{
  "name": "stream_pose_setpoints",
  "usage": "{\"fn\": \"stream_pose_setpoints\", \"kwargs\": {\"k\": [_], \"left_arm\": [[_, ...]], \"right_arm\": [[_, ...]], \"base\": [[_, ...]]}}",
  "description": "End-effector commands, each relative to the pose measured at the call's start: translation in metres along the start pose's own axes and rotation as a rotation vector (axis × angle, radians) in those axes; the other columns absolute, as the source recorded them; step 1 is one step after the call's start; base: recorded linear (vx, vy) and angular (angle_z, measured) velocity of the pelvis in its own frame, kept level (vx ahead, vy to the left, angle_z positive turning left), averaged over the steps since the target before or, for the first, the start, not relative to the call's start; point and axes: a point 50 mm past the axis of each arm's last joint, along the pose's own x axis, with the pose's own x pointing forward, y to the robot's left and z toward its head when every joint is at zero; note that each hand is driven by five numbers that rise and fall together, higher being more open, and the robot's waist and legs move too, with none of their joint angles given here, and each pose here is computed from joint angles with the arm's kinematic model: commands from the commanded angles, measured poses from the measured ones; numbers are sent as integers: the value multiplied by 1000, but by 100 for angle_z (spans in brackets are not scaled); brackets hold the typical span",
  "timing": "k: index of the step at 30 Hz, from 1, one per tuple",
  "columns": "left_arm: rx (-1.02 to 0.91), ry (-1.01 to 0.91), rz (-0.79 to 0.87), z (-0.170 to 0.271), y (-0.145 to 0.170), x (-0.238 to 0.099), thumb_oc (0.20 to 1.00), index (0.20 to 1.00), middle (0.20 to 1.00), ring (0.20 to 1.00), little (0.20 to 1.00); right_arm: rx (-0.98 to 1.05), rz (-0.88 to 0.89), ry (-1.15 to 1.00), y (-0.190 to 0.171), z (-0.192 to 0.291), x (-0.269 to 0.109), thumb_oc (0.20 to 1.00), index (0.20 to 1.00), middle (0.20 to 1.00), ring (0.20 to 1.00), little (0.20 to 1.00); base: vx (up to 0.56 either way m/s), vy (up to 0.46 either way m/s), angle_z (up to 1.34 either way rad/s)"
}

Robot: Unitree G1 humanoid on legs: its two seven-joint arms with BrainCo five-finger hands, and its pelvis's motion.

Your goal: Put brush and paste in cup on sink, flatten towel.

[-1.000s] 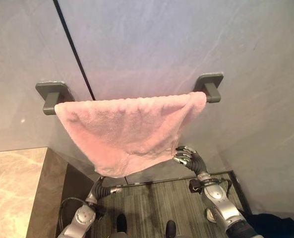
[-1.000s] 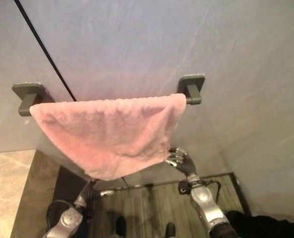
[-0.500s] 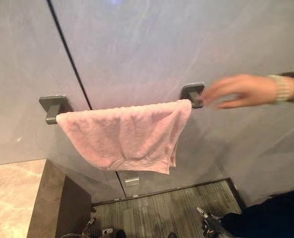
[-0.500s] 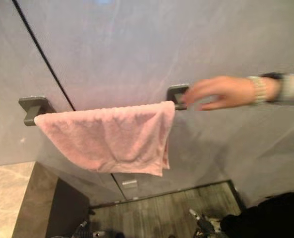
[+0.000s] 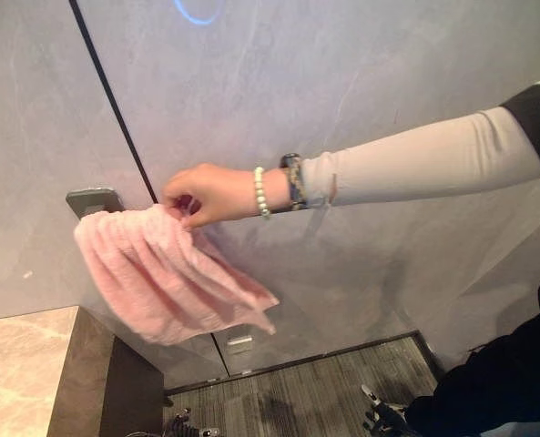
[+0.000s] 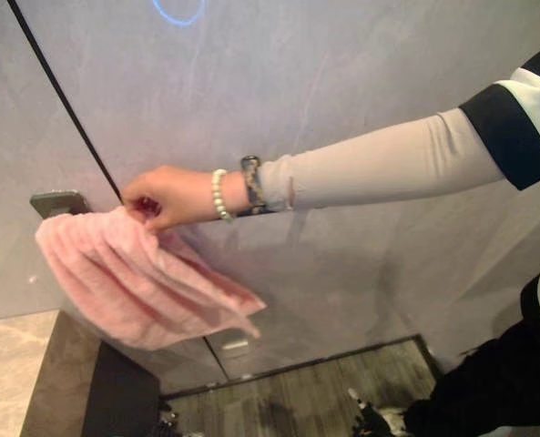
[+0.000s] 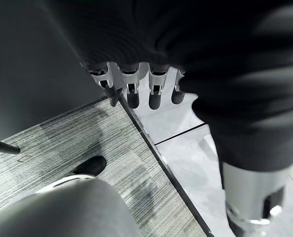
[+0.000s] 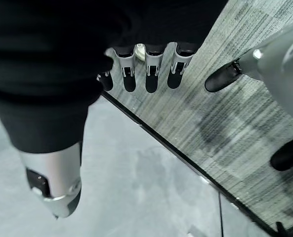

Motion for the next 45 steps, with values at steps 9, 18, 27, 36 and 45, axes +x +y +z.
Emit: {"fn": "stream_pose_setpoints", "kwargs": {"k": [9,18,27,36,45], "left_arm": [[520,-411,-48,86,19,-7,1000,1000,1000,1000,1000],[794,-894,134,172,127,-139,1000,1000,1000,1000,1000],[939,-969,234,193,178,-240,1000,1000,1000,1000,1000],[775,-1041,345,210,222,-268,1000,1000,1000,1000,1000],[654,-1105,424,232,241,-253,1000,1000,1000,1000,1000]], "right_arm": [[114,30,-144,12,45,5,1000,1000,1000,1000,1000],[-564,357,-616,90,151,-38,1000,1000,1000,1000,1000],[-1168,476,-1091,177,247,-132,1000,1000,1000,1000,1000],[-1118,581,-1168,199,251,-152,1000,1000,1000,1000,1000],[-1081,814,-1209,263,229,-177,1000,1000,1000,1000,1000]], "base": [[-7,-4,0],[-6,-29,7],[-21,-9,22],[-2,42,16],[14,97,-13]]}}
